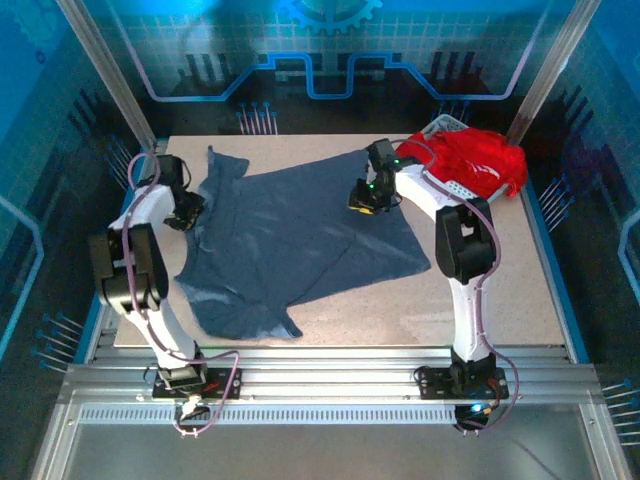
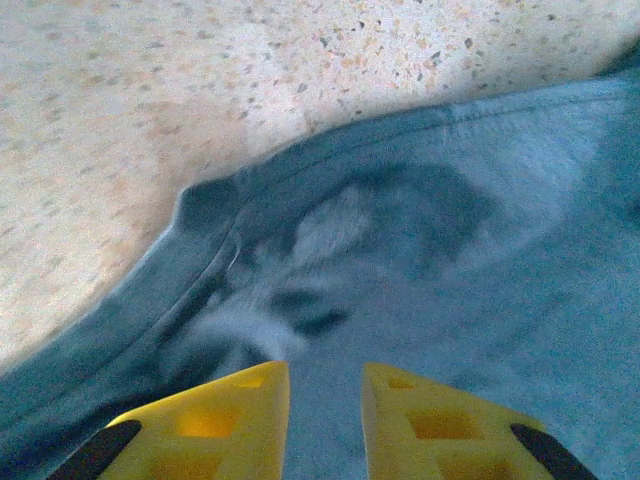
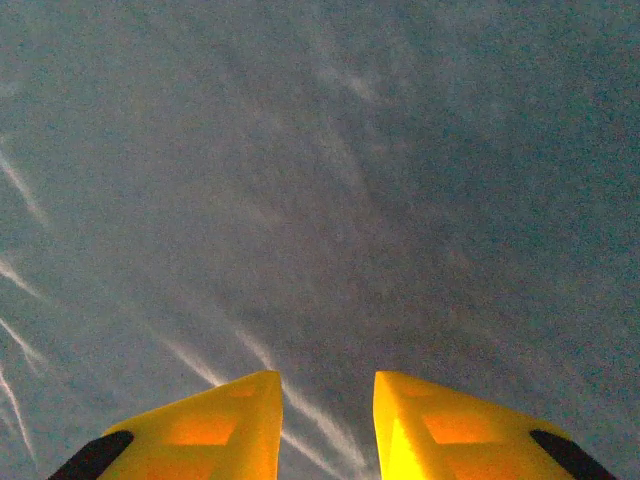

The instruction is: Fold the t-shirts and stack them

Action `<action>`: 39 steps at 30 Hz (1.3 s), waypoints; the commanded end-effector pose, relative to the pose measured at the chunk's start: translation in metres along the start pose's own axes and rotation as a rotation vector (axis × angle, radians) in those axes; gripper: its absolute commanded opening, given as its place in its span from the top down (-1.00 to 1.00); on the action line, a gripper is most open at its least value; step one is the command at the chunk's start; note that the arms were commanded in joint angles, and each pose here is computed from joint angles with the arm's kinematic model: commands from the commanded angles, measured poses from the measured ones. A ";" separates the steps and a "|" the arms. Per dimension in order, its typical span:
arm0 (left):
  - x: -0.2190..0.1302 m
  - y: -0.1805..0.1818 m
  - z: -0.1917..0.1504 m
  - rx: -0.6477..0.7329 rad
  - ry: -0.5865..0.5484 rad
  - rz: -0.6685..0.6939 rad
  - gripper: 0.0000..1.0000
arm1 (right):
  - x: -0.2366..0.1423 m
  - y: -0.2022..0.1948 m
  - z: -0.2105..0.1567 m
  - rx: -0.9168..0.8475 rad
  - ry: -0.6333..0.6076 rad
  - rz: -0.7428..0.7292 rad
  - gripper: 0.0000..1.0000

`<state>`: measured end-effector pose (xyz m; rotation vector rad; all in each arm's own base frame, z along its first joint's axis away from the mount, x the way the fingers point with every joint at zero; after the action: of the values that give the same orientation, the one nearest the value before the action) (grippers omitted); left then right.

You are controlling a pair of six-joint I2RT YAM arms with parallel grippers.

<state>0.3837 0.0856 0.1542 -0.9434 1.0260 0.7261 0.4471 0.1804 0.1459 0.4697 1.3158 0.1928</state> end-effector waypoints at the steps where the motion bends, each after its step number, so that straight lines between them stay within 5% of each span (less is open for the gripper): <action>1: 0.025 -0.010 0.012 0.038 0.029 0.000 0.51 | 0.009 0.006 0.001 0.010 0.042 0.006 0.38; 9: 0.065 0.026 0.026 -0.117 0.105 0.212 0.76 | 0.001 0.011 0.003 0.021 0.036 0.021 0.37; 19: 0.041 0.091 0.036 -0.345 0.059 0.314 0.74 | 0.010 0.013 0.002 0.025 0.064 0.030 0.36; 24: 0.020 0.058 0.047 -0.270 0.015 0.171 0.19 | 0.019 0.017 0.008 0.015 0.073 0.035 0.35; 26: 0.002 0.039 0.045 -0.199 -0.027 0.151 0.11 | 0.027 0.016 0.010 0.013 0.086 0.031 0.35; 31: -0.008 0.008 0.007 -0.098 0.039 0.124 0.17 | 0.041 0.018 0.012 0.009 0.105 0.024 0.36; 39: 0.047 -0.008 -0.048 -0.100 0.272 0.140 0.37 | 0.058 0.008 0.009 0.062 0.131 -0.018 0.37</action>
<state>0.3899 0.0522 0.1305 -1.0216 1.1918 0.7778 0.4738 0.2042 0.1046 0.4976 1.4195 0.1923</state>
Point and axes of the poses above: each hand's point on the last joint's axis, 136 mm out from that joint toward the fingers, its own x axis out along the fingers, its own y axis along the line the jaws close on, z = x × y, the point moved 9 cm from there along -x, back along the fingers, and after that the axes turned 2 degrees about x, right-handed, at the moved point
